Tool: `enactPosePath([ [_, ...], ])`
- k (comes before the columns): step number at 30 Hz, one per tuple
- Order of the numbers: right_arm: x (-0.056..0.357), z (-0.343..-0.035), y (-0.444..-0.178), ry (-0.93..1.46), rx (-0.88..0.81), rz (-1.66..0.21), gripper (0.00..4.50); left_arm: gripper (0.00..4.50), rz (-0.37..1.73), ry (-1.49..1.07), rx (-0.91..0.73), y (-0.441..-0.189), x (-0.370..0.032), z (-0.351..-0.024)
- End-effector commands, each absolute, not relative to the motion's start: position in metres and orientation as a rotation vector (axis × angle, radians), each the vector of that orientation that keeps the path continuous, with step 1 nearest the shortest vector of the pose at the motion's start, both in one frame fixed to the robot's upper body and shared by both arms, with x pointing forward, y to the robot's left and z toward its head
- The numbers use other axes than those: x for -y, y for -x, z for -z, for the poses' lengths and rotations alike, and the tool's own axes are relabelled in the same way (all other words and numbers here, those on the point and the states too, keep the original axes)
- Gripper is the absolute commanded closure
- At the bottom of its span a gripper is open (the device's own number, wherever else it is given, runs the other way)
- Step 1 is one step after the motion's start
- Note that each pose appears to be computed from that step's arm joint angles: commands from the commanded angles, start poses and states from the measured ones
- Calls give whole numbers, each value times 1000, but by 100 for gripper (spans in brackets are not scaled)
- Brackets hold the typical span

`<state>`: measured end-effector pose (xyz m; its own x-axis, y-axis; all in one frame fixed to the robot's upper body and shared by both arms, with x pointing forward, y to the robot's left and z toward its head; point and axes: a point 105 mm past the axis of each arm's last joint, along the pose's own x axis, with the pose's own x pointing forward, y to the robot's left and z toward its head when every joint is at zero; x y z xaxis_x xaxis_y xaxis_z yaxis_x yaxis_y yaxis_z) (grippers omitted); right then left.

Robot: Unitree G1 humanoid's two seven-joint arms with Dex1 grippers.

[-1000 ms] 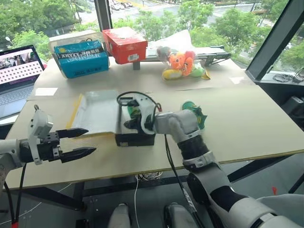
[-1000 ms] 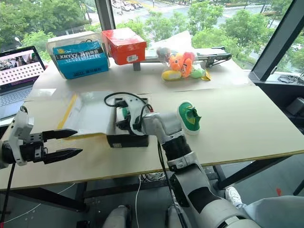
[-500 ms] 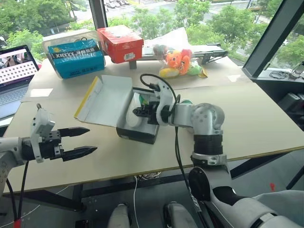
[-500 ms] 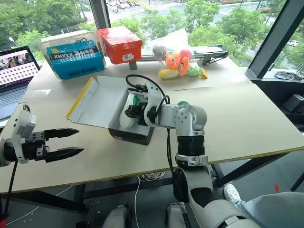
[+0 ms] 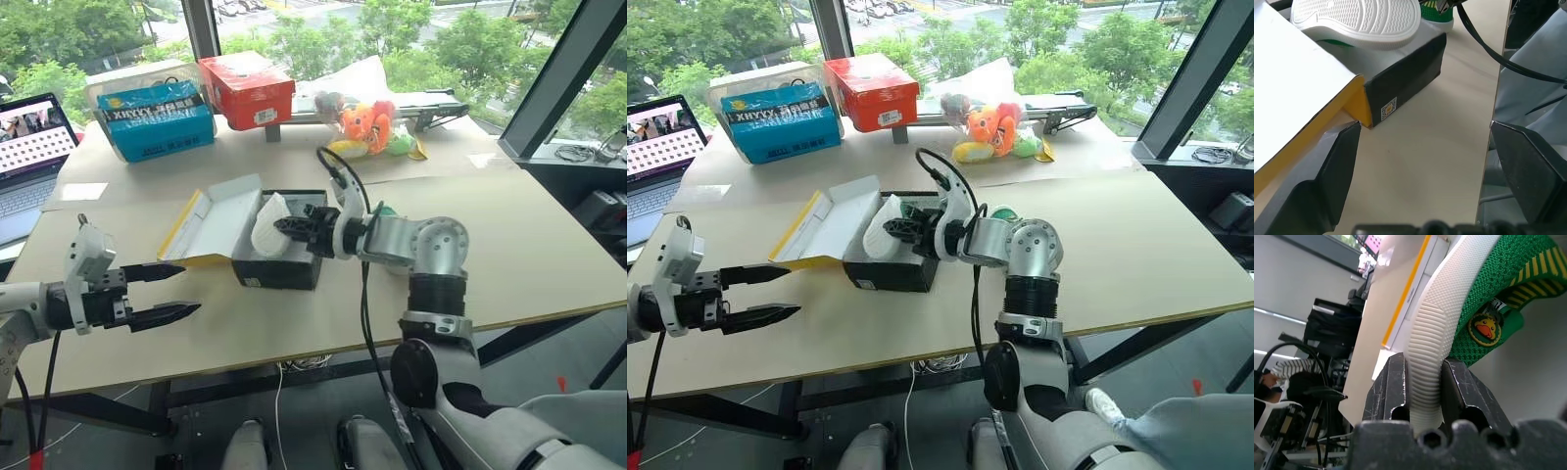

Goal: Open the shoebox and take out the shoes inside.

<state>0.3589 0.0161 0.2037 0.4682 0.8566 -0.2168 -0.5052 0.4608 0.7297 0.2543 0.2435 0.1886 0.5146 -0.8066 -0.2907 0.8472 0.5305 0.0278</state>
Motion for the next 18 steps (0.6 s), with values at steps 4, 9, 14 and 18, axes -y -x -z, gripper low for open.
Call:
enactPosePath([
  [4,-52,-237,-332,-674,-566,-1113,397,0,1007,-218,-228,-254,-243,-196],
  [9,-44,-260,-327,-649,-472,-1132,397,0,1010,-217,-229,-254,-242,-196],
  [14,-30,-272,-327,-652,-407,-1118,397,0,1015,-217,-228,-255,-242,-196],
  [18,2,-290,-340,-669,-301,-1022,397,0,1025,-217,-230,-256,-240,-195],
])
